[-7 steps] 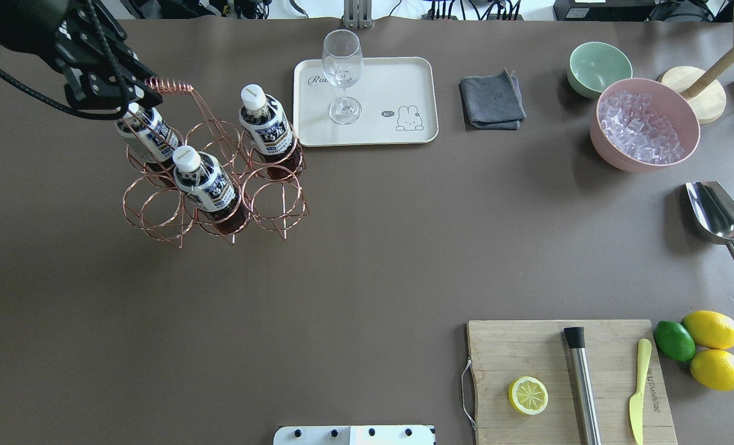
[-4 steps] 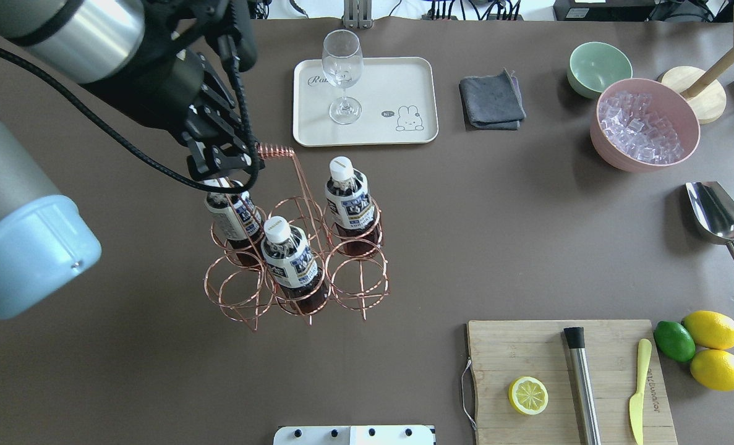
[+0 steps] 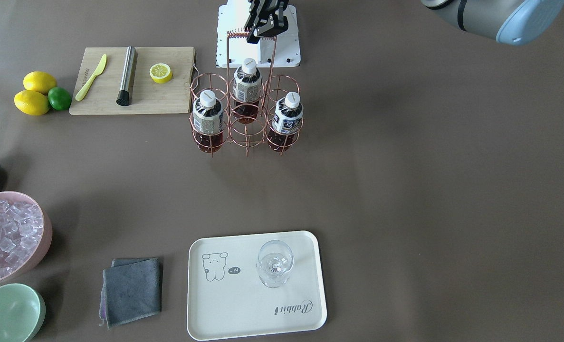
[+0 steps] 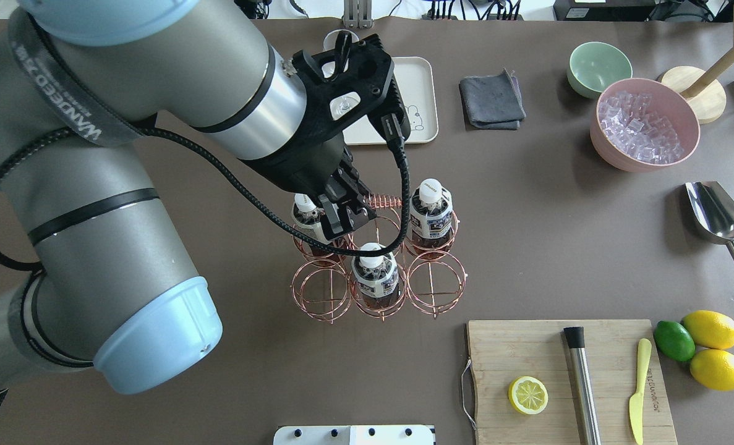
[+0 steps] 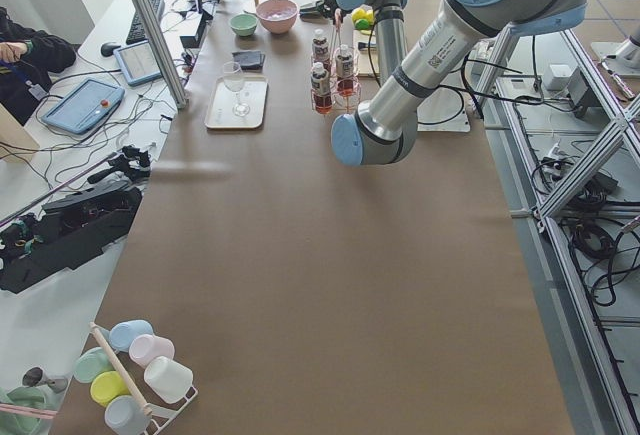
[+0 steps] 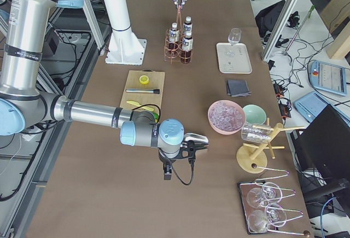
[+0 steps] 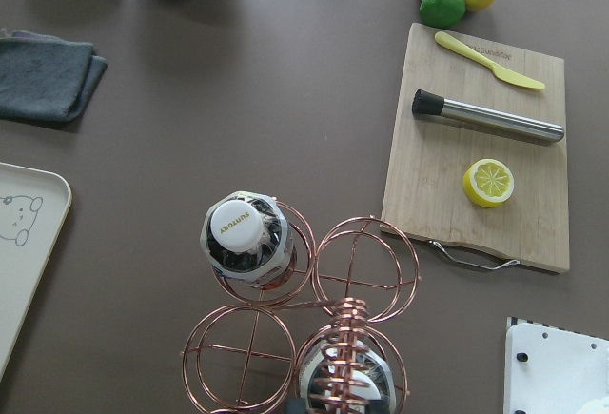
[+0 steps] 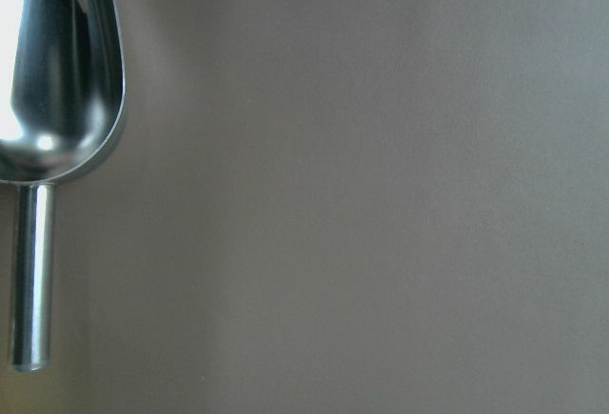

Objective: Take tea from basket to plate

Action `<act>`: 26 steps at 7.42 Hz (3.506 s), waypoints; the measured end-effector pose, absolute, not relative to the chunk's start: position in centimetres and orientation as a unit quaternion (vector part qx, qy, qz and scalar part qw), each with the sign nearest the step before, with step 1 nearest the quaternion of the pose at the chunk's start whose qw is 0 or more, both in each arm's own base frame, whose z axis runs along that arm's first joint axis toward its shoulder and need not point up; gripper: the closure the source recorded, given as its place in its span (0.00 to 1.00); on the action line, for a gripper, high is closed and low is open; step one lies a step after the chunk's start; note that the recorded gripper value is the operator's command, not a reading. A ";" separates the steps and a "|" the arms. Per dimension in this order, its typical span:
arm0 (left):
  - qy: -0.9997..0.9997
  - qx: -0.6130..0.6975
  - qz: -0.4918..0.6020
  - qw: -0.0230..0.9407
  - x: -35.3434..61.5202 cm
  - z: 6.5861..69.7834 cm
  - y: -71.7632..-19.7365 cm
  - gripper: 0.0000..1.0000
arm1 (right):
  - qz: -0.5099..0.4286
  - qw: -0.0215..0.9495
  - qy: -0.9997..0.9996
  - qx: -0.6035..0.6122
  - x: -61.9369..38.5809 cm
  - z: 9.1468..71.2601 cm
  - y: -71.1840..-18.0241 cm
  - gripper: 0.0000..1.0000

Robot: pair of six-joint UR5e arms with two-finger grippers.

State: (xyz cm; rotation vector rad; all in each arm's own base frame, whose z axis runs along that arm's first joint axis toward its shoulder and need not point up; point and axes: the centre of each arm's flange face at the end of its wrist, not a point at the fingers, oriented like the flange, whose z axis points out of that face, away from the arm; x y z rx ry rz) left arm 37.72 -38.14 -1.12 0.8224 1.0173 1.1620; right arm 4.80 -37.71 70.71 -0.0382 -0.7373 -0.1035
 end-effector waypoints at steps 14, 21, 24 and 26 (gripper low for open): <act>0.422 0.351 0.529 0.647 39.7 2.0 -39.5 1.00 | -0.052 0.927 -0.370 -0.022 4.6 71.4 -37.5 0.00; 0.412 0.356 0.530 0.650 38.3 3.2 -40.5 1.00 | 0.098 0.888 -0.436 -0.107 -3.0 56.1 -47.8 0.00; 0.411 0.354 0.529 0.653 38.2 3.6 -40.7 1.00 | 0.158 0.863 -0.449 -0.171 -15.2 41.2 -54.5 0.00; 0.412 0.356 0.528 0.652 38.1 3.3 -40.6 1.00 | 0.179 0.851 -0.447 -0.211 -24.3 32.4 -54.7 0.00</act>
